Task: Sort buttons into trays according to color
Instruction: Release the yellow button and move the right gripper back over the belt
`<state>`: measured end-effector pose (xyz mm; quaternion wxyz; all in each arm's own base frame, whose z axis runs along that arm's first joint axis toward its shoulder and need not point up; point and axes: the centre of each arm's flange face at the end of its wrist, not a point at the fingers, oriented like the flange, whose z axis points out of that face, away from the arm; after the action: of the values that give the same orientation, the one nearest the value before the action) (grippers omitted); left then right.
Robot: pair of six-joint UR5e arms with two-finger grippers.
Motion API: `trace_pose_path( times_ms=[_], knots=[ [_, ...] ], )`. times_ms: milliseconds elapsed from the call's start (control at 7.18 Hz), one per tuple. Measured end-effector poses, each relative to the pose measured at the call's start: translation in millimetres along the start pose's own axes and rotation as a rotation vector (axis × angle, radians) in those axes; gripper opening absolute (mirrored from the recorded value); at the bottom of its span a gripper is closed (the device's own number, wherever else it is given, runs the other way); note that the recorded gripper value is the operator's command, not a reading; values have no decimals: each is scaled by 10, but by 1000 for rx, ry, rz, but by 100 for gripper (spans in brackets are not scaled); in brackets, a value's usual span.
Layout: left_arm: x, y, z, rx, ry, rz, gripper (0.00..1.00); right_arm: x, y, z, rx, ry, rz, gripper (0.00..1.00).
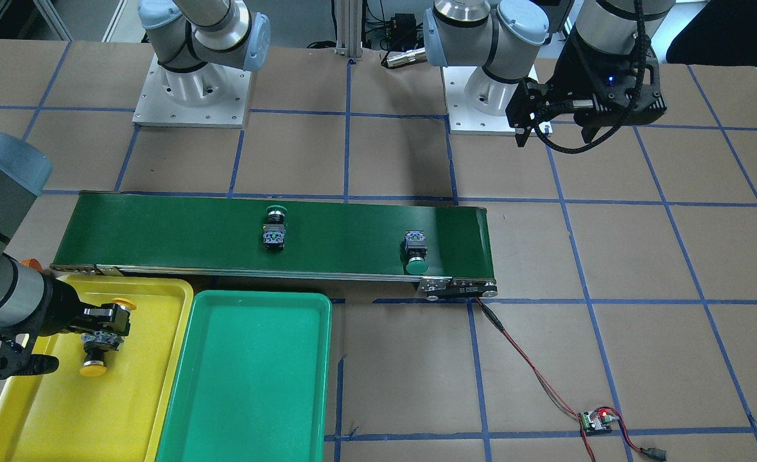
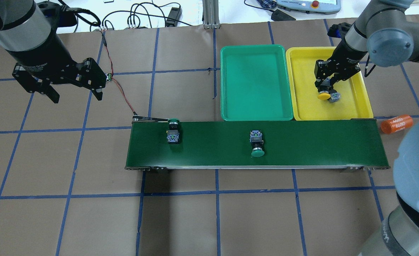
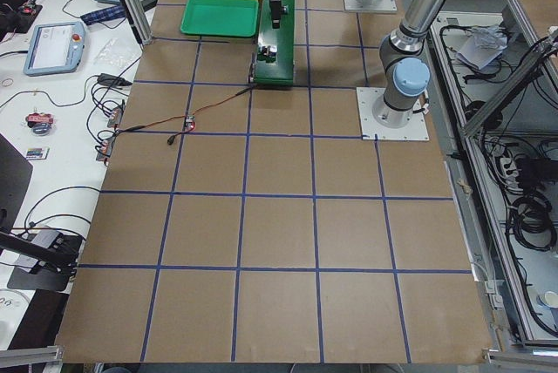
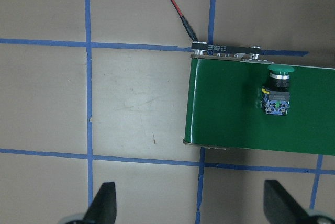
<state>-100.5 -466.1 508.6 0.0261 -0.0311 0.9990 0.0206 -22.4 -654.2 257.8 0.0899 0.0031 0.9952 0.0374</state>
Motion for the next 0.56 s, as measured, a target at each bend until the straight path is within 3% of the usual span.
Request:
trace_pose_path(
  times_ms=[557],
  knots=[
    [-12,27,2,-12,0,-10,100,-139,343,-394,-43,-12,1,100]
  ],
)
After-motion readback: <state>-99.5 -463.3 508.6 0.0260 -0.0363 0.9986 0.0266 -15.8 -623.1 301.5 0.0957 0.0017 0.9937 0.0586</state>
